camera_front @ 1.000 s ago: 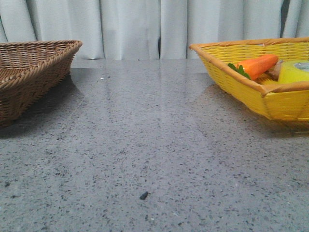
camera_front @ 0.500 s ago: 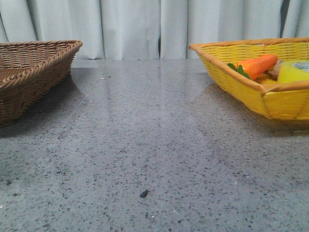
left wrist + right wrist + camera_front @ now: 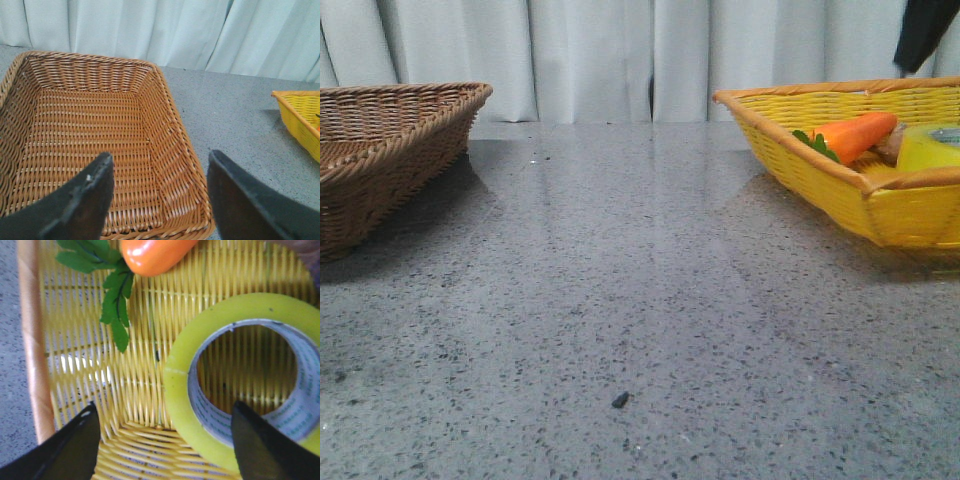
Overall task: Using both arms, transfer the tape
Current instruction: 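Reach the right gripper into the yellow basket and grasp the yellow tape roll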
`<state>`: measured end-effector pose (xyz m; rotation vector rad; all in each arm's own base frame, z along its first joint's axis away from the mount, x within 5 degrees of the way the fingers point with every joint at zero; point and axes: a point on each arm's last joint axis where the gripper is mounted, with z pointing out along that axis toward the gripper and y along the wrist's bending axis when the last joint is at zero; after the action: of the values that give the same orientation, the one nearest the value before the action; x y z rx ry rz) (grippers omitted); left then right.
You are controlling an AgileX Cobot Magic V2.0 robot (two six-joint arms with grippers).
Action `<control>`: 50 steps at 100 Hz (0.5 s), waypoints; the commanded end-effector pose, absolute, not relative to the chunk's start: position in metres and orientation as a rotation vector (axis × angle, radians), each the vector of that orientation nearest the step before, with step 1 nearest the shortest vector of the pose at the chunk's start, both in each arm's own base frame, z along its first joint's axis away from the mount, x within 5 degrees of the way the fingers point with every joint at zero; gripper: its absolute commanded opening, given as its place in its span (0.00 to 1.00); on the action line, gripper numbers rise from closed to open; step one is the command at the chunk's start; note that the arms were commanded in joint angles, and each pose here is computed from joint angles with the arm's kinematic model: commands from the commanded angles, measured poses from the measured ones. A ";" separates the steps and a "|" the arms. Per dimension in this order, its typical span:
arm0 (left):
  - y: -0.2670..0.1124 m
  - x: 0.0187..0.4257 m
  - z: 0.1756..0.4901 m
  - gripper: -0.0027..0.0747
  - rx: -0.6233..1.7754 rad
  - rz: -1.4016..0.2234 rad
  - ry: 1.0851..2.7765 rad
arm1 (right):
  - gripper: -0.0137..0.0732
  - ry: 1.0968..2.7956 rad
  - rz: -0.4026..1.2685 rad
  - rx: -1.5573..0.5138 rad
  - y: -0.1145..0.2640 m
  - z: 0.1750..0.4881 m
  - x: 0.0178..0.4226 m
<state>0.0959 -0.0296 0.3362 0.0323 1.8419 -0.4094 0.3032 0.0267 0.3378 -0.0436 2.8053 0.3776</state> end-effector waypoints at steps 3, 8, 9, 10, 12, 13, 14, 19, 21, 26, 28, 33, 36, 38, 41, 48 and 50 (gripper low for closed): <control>-0.030 0.098 0.354 0.53 0.020 -0.437 1.744 | 0.69 2.772 0.380 -0.069 0.031 0.341 0.312; -0.030 0.098 0.354 0.53 0.020 -0.437 1.744 | 0.69 2.792 0.373 -0.075 0.033 0.334 0.317; -0.030 0.098 0.354 0.53 0.020 -0.437 1.744 | 0.69 2.795 0.374 -0.074 0.033 0.333 0.318; -0.030 0.098 0.354 0.53 0.020 -0.437 1.744 | 0.69 2.799 0.368 -0.074 0.033 0.331 0.319; -0.030 0.098 0.354 0.53 0.020 -0.437 1.744 | 0.69 2.805 0.364 -0.073 0.032 0.329 0.321; -0.030 0.098 0.354 0.53 0.020 -0.437 1.742 | 0.69 2.806 0.361 -0.073 0.032 0.328 0.322; -0.030 0.098 0.354 0.53 0.020 -0.437 1.742 | 0.69 2.811 0.362 -0.072 0.032 0.326 0.323; -0.030 0.098 0.354 0.53 0.020 -0.437 1.742 | 0.65 2.822 0.345 -0.072 0.031 0.321 0.326; -0.030 0.098 0.354 0.53 0.020 -0.437 1.742 | 0.63 2.826 0.333 -0.074 0.031 0.319 0.328; -0.030 0.098 0.354 0.53 0.020 -0.437 1.742 | 0.53 2.841 0.313 -0.077 0.029 0.315 0.330; -0.030 0.098 0.354 0.53 0.019 -0.437 1.740 | 0.50 2.843 0.310 -0.077 0.029 0.313 0.331; -0.030 0.098 0.354 0.53 0.019 -0.437 1.740 | 0.34 2.848 0.302 -0.079 0.029 0.312 0.332; -0.030 0.098 0.354 0.53 0.019 -0.437 1.740 | 0.24 2.848 0.299 -0.080 0.029 0.312 0.332; -0.030 0.098 0.354 0.53 0.019 -0.437 1.738 | 0.17 2.847 0.295 -0.080 0.028 0.312 0.332; -0.030 0.098 0.354 0.53 0.019 -0.437 1.738 | 0.07 2.836 0.292 -0.080 0.028 0.313 0.332; -0.030 0.098 0.354 0.53 0.019 -0.437 1.738 | 0.10 2.811 0.290 -0.083 0.028 0.322 0.329; -0.030 0.098 0.354 0.53 0.019 -0.437 1.738 | 0.10 2.800 0.289 -0.086 0.028 0.326 0.328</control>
<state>0.0959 -0.0296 0.3362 0.0321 1.8419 -0.4098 0.3337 0.0295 0.2918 -0.0672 2.9258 0.3084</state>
